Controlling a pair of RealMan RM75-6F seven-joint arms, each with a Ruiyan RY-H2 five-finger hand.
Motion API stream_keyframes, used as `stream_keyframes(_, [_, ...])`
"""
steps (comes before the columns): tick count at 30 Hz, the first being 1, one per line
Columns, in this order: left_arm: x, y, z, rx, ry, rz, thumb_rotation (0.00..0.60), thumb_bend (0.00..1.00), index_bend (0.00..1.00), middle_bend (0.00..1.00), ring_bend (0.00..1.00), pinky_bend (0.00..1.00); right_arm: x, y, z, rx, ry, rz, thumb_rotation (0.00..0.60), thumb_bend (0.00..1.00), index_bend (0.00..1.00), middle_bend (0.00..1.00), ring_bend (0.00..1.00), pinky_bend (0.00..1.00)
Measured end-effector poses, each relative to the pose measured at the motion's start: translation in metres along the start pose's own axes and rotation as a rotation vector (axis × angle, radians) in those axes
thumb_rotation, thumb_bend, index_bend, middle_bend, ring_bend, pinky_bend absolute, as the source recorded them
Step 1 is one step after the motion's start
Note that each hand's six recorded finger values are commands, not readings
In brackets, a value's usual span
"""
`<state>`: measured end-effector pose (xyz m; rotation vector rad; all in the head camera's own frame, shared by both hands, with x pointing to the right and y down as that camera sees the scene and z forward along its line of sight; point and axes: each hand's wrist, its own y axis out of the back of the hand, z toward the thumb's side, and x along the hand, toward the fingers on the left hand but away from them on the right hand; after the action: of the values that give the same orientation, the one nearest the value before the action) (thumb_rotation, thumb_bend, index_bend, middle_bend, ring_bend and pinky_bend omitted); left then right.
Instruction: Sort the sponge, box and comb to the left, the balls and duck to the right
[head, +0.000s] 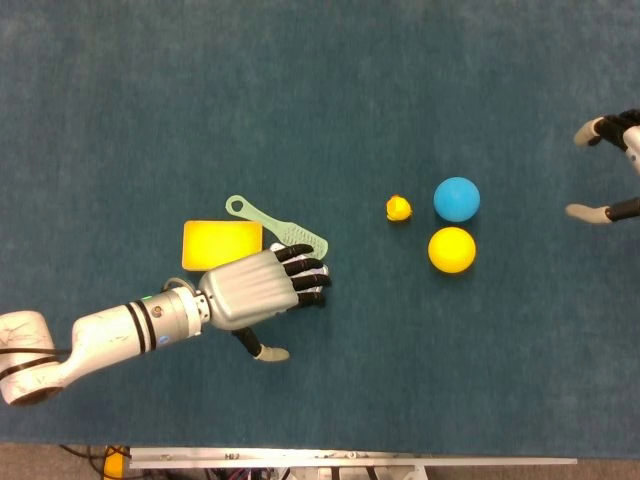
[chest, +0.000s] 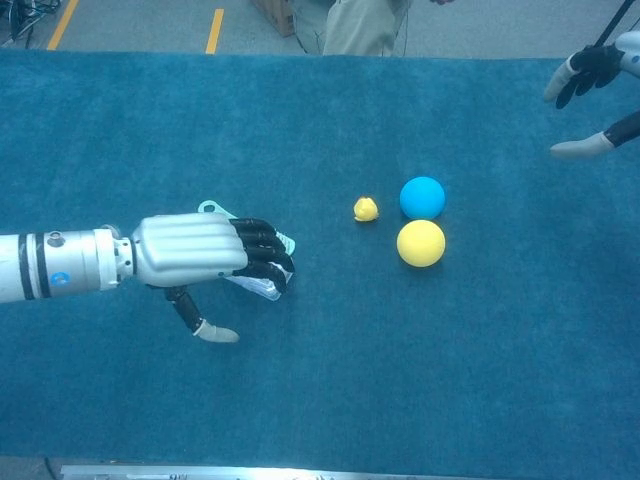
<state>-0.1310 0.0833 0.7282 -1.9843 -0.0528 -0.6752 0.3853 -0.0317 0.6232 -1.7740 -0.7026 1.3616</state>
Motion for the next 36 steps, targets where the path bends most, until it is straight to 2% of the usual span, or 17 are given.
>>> stream_keyframes(11, [0.012,-0.006,0.002,0.024,-0.003,-0.016,0.304,0.22,0.23,0.14,0.08,0.06,0.003,-0.003,-0.005,-0.012,-0.009,0.004,0.364,0.0,0.33,0.38,0.29,0.26])
stream_keyframes(23, [0.017,-0.014,-0.003,0.062,0.017,-0.026,0.273,0.22,0.23,0.14,0.08,0.06,0.004,-0.006,-0.01,-0.027,-0.019,0.009,0.364,0.0,0.33,0.38,0.29,0.26])
stream_keyframes(36, [0.002,-0.019,-0.038,0.101,0.114,-0.059,0.271,0.22,0.24,0.14,0.08,0.06,0.005,-0.005,-0.013,-0.038,-0.031,0.008,0.365,0.0,0.33,0.38,0.29,0.26])
